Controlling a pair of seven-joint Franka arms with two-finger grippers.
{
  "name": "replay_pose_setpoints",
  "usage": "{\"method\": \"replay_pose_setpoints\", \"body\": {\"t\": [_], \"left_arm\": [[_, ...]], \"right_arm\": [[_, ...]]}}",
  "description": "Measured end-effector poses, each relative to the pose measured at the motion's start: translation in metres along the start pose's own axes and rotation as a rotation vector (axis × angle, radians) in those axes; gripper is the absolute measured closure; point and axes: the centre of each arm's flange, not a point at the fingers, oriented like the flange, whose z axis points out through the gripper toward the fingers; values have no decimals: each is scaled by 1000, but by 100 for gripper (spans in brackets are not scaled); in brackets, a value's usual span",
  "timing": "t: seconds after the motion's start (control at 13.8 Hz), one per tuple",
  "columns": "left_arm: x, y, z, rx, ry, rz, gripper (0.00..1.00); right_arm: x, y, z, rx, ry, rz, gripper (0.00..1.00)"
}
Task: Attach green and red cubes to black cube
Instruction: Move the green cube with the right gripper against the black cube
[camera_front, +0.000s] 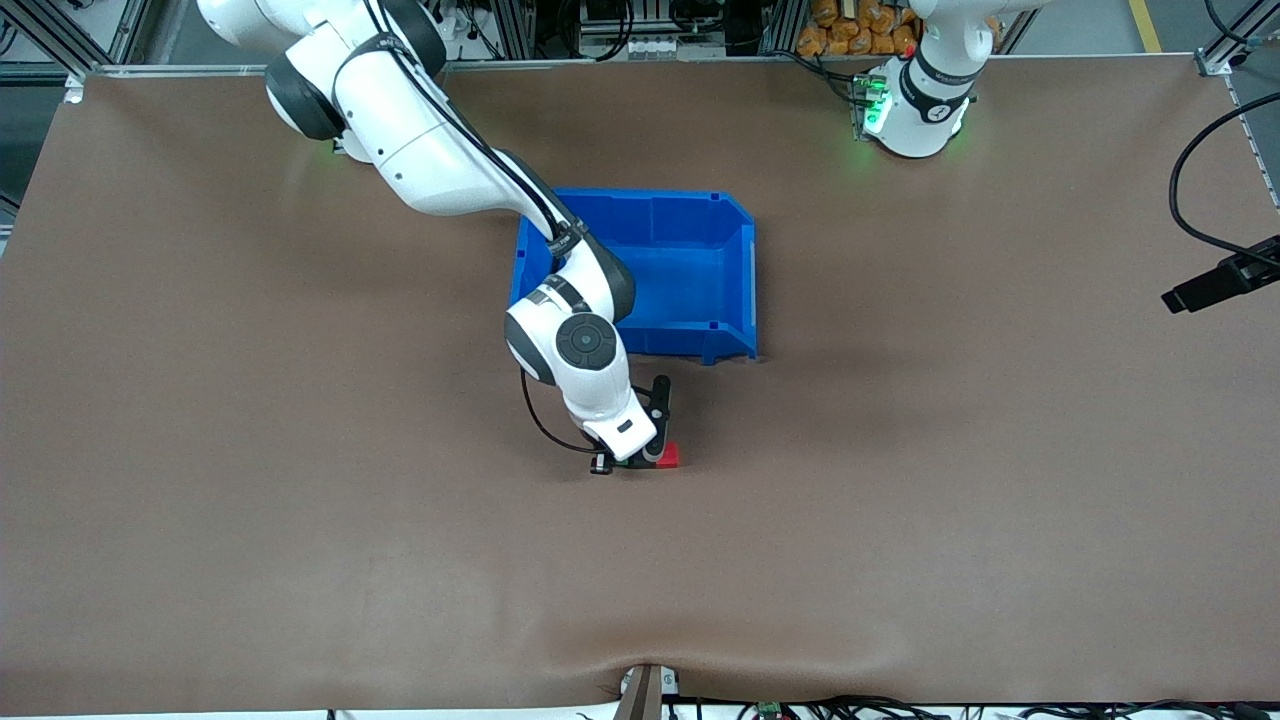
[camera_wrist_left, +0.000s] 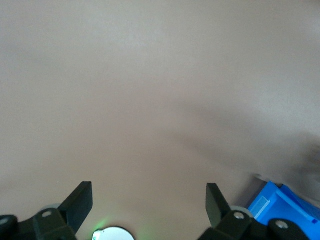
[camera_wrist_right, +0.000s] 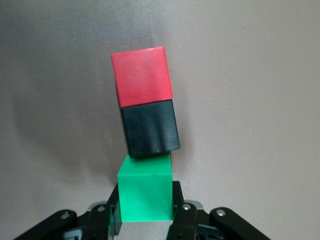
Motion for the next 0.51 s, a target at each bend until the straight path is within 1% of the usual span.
{"method": "replay_pose_setpoints", "body": {"t": [0.22,0.29,0.36,0.51], "left_arm": [[-8,0,7,3,12,4,0],[-9,0,8,4,11,5,0],[-9,0,9,4,11,5,0],[-9,0,10,5,9,5,0]], "right_arm": [[1,0,1,-4,5,3,59],[4,0,0,-13,16,1,53],[7,-1,-1,-22,27,-2,44],[10,-3,-1,-26,33,-5,22]]}}
